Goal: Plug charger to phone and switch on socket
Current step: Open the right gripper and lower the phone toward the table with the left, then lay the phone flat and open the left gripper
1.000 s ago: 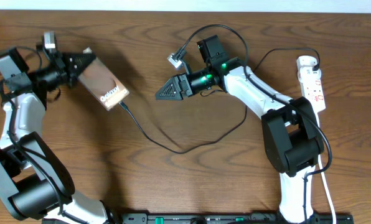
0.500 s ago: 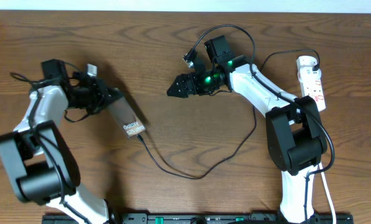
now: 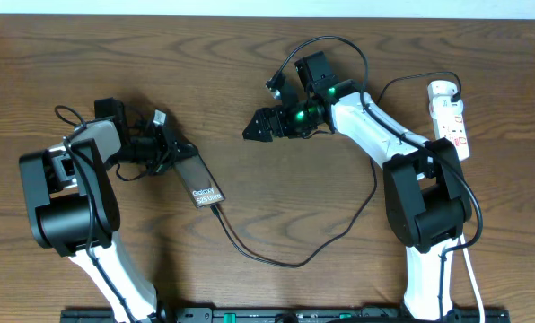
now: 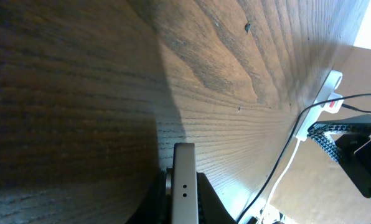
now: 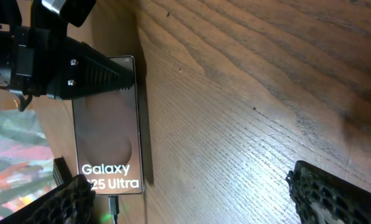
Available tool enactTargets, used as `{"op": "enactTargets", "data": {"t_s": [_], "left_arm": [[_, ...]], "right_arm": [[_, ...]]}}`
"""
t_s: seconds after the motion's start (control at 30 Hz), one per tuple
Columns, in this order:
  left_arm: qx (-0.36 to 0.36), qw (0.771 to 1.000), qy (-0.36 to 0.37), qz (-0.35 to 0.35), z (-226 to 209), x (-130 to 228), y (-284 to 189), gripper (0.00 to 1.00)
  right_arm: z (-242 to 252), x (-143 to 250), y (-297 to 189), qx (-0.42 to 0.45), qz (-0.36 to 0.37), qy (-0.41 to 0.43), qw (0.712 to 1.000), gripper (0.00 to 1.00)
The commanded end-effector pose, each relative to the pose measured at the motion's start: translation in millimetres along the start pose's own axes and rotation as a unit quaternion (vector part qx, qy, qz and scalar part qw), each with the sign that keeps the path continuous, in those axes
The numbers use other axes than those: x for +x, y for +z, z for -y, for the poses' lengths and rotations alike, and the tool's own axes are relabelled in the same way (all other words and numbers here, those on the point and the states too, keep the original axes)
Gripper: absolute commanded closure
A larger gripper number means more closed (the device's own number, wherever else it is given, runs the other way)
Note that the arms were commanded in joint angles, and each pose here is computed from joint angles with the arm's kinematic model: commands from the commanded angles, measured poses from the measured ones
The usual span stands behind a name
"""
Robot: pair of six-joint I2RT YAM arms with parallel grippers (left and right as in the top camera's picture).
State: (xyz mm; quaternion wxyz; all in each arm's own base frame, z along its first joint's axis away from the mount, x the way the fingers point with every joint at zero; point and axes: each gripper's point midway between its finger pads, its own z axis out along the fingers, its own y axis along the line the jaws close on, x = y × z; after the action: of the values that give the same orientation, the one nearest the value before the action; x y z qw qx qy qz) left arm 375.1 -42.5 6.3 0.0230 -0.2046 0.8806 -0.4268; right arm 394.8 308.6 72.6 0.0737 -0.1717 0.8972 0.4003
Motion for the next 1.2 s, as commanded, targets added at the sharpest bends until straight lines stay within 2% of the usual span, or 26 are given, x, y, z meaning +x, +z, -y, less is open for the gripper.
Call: {"op": "enactTargets", "data": {"t_s": [0.0,0.07,0.1,0.13,0.4,0.47,0.77,1.17], "left_arm": [[-0.009,1.0,-0.008,-0.008,-8,4,4,0.92],[-0.01,1.0,-0.009,-0.008,-8,4,4,0.92],[-0.01,1.0,-0.009,-0.009,-8,5,4,0.87],[-0.011,1.0,-0.013,-0.012,-9,6,4,0.75],[-0.012,1.0,-0.02,-0.018,-9,10,4,0.5],[-0.031,0.999,-0.032,-0.018,-16,11,3,0.44],[-0.202,0.972,-0.119,-0.019,-72,28,-12,0.26],[-0.305,0.938,-0.163,-0.012,-102,40,-31,0.23]], "right_arm": [[-5,-7,-7,0.0,0.01,-0.012,1.0,0.01],[-5,-7,-7,0.001,0.01,-0.012,1.0,0.01],[-5,-7,-7,0.001,0.01,-0.012,1.0,0.01],[-5,-7,-7,0.0,0.01,-0.012,1.0,0.01],[-5,-7,-7,0.001,0.01,-0.012,1.0,0.01],[-5,-7,-7,0.0,0.01,-0.012,1.0,0.01],[-5,-7,-7,0.0,0.01,-0.012,1.0,0.01],[-5,-7,-7,0.0,0.01,-0.013,1.0,0.01]]}}
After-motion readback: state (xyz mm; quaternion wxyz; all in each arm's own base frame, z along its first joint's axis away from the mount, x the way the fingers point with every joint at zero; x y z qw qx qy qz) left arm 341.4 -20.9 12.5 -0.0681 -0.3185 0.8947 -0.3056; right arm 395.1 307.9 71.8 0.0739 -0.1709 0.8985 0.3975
